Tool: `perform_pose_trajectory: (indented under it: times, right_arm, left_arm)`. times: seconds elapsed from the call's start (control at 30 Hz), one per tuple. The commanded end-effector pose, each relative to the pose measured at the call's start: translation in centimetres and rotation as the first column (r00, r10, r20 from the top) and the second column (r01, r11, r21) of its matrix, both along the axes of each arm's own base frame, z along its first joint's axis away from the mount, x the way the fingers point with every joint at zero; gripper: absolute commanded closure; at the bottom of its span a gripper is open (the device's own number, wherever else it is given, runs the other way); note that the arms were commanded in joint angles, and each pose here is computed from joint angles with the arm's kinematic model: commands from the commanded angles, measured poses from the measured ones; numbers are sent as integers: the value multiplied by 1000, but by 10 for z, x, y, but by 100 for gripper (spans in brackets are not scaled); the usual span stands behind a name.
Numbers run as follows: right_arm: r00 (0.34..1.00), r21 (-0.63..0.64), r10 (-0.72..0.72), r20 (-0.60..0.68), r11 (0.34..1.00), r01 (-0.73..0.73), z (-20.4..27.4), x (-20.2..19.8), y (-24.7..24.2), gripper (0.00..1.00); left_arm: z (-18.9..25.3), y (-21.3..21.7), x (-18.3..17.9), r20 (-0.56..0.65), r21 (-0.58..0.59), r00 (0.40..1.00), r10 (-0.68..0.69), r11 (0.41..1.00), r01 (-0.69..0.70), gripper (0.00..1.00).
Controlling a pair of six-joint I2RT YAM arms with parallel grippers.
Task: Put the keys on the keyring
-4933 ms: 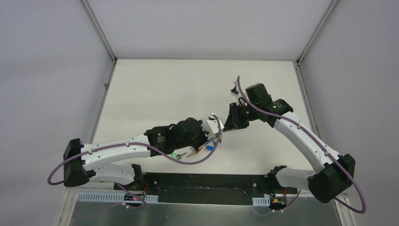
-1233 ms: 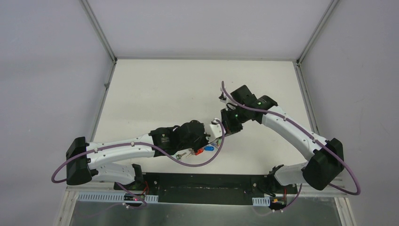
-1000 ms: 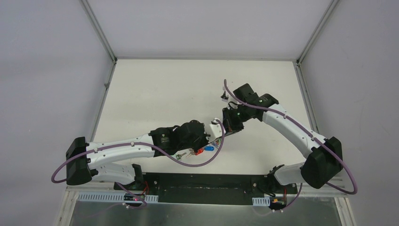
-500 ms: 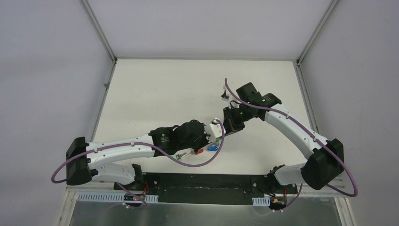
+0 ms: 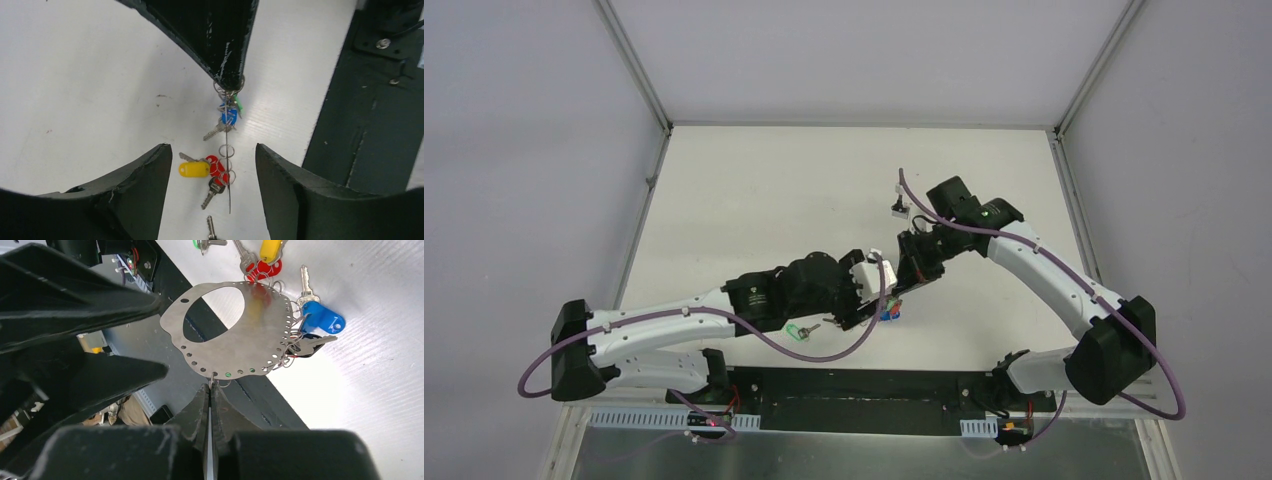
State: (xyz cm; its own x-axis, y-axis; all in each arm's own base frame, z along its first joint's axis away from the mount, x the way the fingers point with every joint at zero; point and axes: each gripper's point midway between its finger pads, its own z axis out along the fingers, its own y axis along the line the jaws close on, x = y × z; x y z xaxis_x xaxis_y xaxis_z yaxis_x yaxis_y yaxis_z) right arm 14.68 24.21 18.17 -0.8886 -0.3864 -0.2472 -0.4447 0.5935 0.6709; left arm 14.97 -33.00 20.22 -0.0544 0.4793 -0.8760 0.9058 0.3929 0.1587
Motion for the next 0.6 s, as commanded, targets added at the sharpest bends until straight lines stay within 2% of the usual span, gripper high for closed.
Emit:
perform_pose_trajectory:
  times: [0.0, 0.07, 0.23, 0.43, 0.57]
  right_arm:
    - [995, 61, 68, 70, 996, -72, 16, -3, 2, 100]
    - [992, 61, 84, 90, 994, -90, 16, -3, 0, 100]
    - [980, 79, 132, 151, 986, -145, 19, -8, -2, 100]
    - [949, 106, 206, 240, 966, -236, 22, -15, -2, 100]
    - [941, 124, 226, 251, 957, -263, 22, -19, 1, 100]
  left_arm:
    - [53, -12, -17, 75, -212, 989, -131, 967, 144, 35]
    - [60, -9, -18, 58, -256, 986, -157, 952, 167, 34]
    - [62, -2, -18, -74, -380, 951, -302, 890, 253, 36]
    - [41, -4, -22, -172, -395, 872, -459, 843, 366, 43]
    - [40, -16, -20, -156, -436, 828, -539, 790, 432, 50]
